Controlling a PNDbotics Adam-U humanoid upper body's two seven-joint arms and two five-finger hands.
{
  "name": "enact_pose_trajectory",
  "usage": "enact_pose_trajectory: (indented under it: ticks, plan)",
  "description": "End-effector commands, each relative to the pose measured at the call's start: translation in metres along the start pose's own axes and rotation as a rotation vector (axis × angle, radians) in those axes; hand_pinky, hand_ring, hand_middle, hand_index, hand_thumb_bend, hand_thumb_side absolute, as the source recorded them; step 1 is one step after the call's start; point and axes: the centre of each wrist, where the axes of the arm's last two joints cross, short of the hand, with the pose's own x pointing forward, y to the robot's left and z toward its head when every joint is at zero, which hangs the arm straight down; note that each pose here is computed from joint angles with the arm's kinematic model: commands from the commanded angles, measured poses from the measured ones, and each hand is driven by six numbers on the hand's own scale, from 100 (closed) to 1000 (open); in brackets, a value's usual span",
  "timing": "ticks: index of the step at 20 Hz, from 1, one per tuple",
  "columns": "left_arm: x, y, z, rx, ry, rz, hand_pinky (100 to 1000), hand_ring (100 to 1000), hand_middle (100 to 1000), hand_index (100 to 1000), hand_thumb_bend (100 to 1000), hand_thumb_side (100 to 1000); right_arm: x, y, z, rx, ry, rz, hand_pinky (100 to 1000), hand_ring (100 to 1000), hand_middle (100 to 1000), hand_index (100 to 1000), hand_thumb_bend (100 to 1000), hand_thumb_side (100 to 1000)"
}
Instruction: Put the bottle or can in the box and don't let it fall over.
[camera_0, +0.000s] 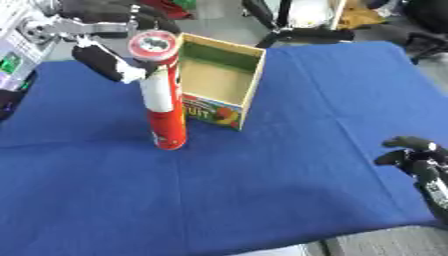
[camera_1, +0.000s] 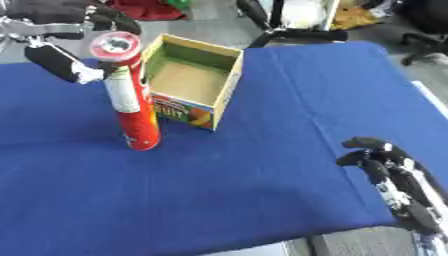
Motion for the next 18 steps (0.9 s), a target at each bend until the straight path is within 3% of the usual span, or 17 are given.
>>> enact_pose_trajectory:
  ticks: [1,18]
  plan:
    - [-0.0027,0.0100,0.0059,-0.069,-0.064,-0.033,972,928,918,1000,100,646,0.0045,-0.0044,-0.0024,0.018,-0.004,0.021,730,670,749,818,100,496]
    - [-0.0020,0.0016,-0.0031,-0.079,-0.092,0.047,949,914,890,1000,100,707,0.0040,-0.0029,-0.0045,0.027,-0.008,0.015,731,670,749,819,100,497]
